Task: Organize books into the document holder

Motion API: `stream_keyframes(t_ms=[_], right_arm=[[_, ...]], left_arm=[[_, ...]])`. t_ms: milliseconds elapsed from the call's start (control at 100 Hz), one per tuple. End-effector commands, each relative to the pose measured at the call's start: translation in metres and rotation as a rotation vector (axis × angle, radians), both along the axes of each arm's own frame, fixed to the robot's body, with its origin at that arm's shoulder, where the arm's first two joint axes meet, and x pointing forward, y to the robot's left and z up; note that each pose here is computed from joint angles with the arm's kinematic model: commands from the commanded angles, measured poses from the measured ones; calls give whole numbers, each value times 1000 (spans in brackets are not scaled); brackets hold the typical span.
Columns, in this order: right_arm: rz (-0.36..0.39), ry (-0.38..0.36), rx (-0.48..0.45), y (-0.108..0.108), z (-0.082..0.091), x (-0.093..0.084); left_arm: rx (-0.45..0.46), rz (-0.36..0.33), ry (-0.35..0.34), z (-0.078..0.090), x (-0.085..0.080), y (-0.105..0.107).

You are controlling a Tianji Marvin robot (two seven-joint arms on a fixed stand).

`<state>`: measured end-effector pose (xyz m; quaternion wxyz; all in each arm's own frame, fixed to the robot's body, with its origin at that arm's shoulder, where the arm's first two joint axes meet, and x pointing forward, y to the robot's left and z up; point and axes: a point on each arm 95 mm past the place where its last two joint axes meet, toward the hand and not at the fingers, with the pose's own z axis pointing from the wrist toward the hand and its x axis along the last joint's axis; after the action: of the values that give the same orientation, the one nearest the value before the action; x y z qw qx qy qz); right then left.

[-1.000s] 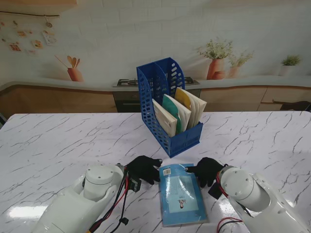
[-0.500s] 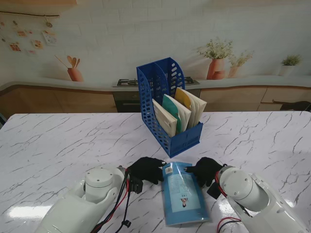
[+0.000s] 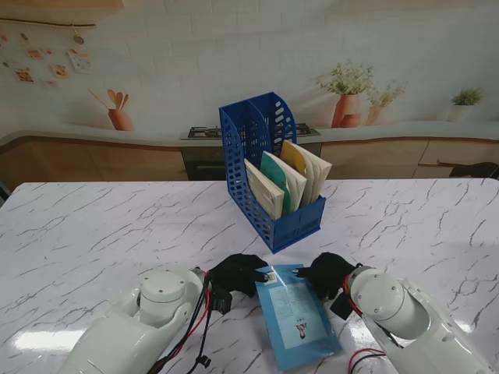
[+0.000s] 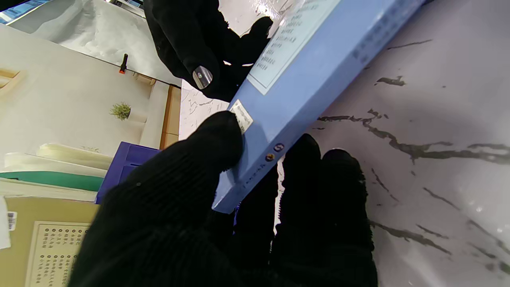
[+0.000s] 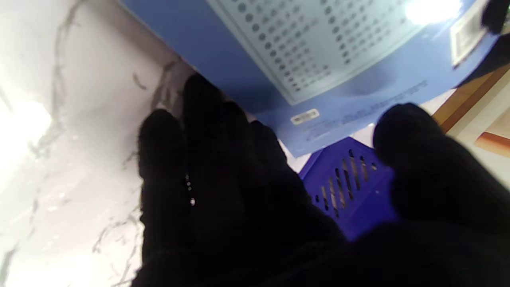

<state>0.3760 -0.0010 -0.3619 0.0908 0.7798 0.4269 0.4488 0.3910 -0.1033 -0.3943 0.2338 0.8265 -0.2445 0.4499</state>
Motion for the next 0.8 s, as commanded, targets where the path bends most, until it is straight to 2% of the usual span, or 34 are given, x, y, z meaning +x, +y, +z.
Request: stream_keyframes(t_ms=[0,230,450,580,790], right_arm=[[5,67,9,6,-23,-14],[14,71,19,5,-22,-14],[7,36,12,-1,-12,-16],[-27,-37,7,-8,4,-18],[-78,-236,-15,-21,47,-20]], left_arm=[[-1,-10,28,-16,-10,-5],[6,-45,6,-17,-10,-5],[-4,-70,-60,-11,-7,-3],[-21,-89,-122,2,-5,-3],[-37,-106,-253,35,-1,-1]])
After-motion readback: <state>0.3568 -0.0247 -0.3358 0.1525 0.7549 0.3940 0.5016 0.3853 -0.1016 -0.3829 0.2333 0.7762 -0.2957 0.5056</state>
